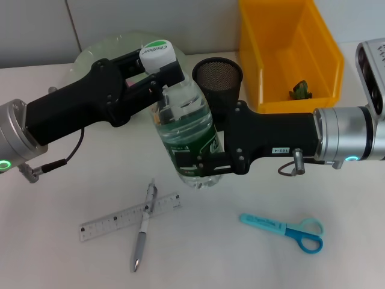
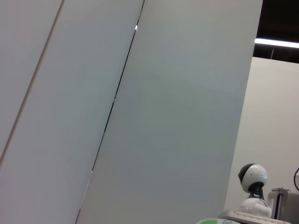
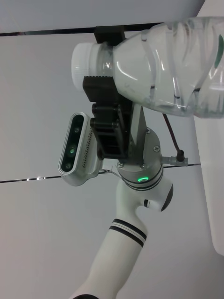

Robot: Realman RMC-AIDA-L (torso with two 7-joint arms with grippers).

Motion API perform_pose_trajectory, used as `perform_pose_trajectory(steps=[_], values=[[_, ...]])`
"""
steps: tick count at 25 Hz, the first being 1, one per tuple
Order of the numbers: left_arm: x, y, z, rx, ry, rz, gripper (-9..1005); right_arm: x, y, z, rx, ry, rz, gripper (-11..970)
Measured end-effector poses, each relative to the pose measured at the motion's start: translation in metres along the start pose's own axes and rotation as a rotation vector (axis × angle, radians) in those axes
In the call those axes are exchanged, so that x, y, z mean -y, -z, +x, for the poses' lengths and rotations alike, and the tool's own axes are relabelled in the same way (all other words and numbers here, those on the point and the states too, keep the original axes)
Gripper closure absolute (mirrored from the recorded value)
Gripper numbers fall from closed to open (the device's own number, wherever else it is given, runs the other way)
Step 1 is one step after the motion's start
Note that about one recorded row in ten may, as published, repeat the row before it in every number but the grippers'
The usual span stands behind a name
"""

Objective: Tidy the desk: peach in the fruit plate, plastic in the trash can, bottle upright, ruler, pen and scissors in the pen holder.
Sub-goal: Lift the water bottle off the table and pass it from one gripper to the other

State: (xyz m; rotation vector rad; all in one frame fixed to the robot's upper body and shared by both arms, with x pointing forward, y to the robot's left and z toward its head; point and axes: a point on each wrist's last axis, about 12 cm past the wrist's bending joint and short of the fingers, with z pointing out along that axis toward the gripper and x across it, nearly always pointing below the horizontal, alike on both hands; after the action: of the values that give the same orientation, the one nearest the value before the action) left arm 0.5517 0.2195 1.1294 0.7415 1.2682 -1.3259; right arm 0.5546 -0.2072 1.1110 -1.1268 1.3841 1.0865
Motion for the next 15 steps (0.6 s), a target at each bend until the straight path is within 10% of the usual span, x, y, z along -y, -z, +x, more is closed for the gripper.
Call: perform_pose_trajectory(steps=[15], values=[[-0.001, 0.002, -0.002, -0.007, 0.004, -0.003, 552, 0.006, 0.006, -0.012, -0.027, 0.022, 0.003, 190]])
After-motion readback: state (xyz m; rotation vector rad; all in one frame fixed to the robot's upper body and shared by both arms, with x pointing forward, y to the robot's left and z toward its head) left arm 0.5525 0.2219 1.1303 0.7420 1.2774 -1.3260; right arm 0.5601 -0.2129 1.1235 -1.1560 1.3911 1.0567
